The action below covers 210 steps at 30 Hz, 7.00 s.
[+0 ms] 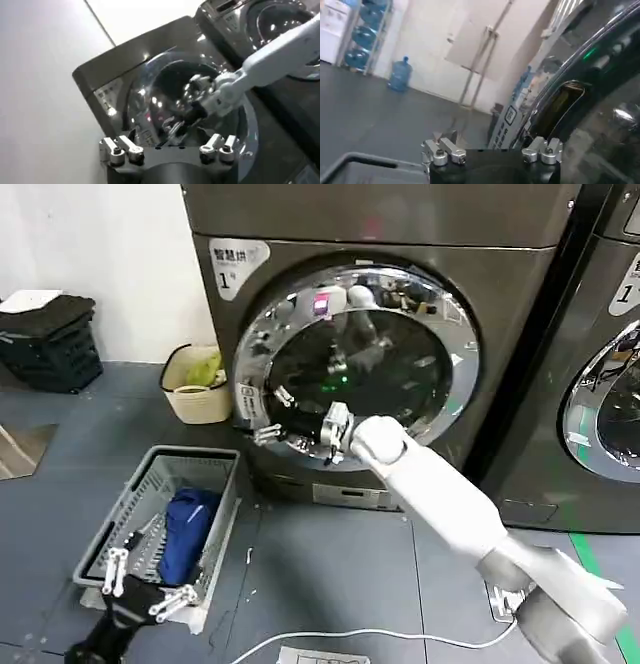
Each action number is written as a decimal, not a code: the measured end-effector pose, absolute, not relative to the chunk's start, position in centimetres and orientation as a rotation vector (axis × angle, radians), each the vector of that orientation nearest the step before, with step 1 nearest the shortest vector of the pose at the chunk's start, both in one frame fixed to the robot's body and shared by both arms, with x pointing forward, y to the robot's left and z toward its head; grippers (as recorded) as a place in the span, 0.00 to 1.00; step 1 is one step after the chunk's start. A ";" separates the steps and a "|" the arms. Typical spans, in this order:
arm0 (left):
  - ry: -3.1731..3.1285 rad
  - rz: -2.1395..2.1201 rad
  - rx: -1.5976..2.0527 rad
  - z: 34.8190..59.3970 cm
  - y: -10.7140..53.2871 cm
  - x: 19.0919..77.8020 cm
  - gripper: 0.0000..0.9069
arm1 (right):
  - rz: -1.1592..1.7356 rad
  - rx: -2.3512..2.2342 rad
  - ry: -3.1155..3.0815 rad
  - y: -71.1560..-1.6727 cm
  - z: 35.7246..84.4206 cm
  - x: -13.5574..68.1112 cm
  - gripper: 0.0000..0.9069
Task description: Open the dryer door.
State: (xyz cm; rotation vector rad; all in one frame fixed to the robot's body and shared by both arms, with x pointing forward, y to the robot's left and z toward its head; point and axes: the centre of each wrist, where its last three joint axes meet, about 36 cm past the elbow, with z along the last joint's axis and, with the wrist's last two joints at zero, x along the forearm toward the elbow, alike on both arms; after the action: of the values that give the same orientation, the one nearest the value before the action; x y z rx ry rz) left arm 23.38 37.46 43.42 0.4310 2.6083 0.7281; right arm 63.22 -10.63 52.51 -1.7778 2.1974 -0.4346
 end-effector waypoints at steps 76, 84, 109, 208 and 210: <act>2.134 0.697 1.330 49.6 27.1 51.0 1.00 | -0.322 -1.824 2.180 -49.1 53.2 38.9 1.00; 2.029 0.619 1.443 49.4 22.3 52.8 1.00 | -0.392 -1.462 2.453 -55.1 52.2 26.7 1.00; 1.765 0.586 1.694 49.5 7.4 57.2 1.00 | -0.931 1.011 2.862 -57.3 47.7 -4.6 1.00; 1.998 1.481 1.626 52.1 35.8 47.3 1.00 | -1.131 2.444 2.069 -62.0 48.4 -8.9 1.00; 1.942 1.578 1.620 52.7 37.9 46.9 1.00 | -1.132 2.419 2.091 -62.3 48.1 -8.2 1.00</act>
State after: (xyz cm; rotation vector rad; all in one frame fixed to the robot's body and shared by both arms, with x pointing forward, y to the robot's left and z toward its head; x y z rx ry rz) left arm 46.89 37.86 52.69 1.6199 1.9415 1.5779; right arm -8.18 -62.30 48.10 -2.0618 -1.7821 0.9652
